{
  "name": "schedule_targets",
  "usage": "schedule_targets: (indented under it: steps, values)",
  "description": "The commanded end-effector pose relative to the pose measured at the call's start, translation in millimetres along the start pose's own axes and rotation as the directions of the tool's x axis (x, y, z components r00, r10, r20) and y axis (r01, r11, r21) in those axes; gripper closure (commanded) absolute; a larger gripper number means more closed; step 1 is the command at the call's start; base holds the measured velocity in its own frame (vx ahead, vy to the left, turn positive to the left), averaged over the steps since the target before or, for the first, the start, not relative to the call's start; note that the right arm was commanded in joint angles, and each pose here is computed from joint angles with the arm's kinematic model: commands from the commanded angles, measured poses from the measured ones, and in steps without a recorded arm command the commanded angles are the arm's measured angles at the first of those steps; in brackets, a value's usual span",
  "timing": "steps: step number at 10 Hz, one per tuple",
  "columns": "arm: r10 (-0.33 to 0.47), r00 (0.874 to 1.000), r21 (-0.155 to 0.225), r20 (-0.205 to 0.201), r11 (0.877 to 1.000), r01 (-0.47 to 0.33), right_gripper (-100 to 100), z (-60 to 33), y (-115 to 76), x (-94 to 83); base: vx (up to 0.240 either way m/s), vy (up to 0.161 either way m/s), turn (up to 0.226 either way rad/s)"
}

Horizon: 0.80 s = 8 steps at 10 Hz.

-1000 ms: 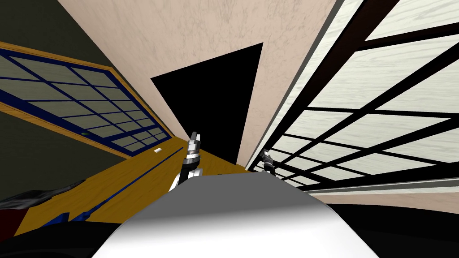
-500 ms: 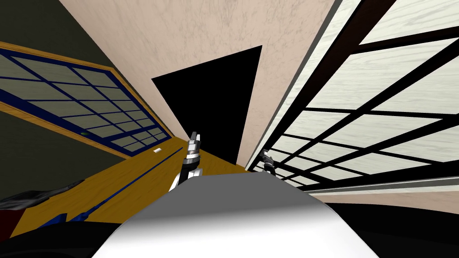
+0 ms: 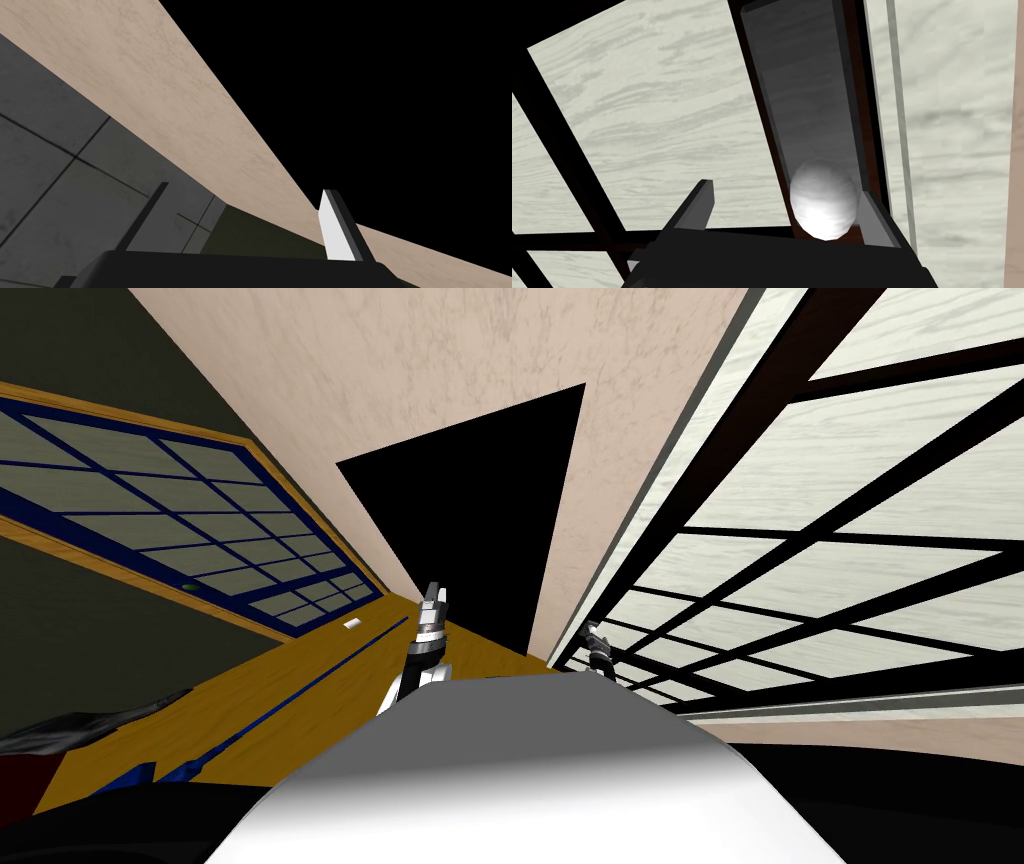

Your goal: Pull the door open

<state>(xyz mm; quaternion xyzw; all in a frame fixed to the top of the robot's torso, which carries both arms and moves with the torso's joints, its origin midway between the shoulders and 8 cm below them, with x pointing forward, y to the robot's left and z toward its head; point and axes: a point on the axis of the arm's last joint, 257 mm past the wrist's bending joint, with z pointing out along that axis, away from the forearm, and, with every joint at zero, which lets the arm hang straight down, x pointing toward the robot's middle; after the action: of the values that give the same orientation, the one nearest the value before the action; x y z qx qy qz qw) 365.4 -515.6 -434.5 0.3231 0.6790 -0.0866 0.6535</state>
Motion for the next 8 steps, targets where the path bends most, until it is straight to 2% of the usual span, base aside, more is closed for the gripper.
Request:
schedule_targets:
  steps: [1,2,6,7,8]
  values:
    - [-0.010,0.999,0.036,-0.040,0.999,0.011,100,-10.3,-19.7,13.8,0.006,-0.004,-0.012]
    - [0.031,1.000,0.001,-0.003,1.000,-0.031,100,0.5,-2.2,2.9,-0.006,0.016,0.054]
    - [0.120,0.993,-0.004,0.000,0.993,-0.120,100,0.9,-0.3,2.0,-0.015,0.004,0.030]
    - [0.123,0.992,-0.013,0.011,0.992,-0.123,100,3.7,3.2,-3.1,-0.016,-0.008,-0.012]
    - [0.121,0.993,-0.007,0.003,0.993,-0.121,100,1.7,0.6,0.6,-0.005,-0.007,0.011]
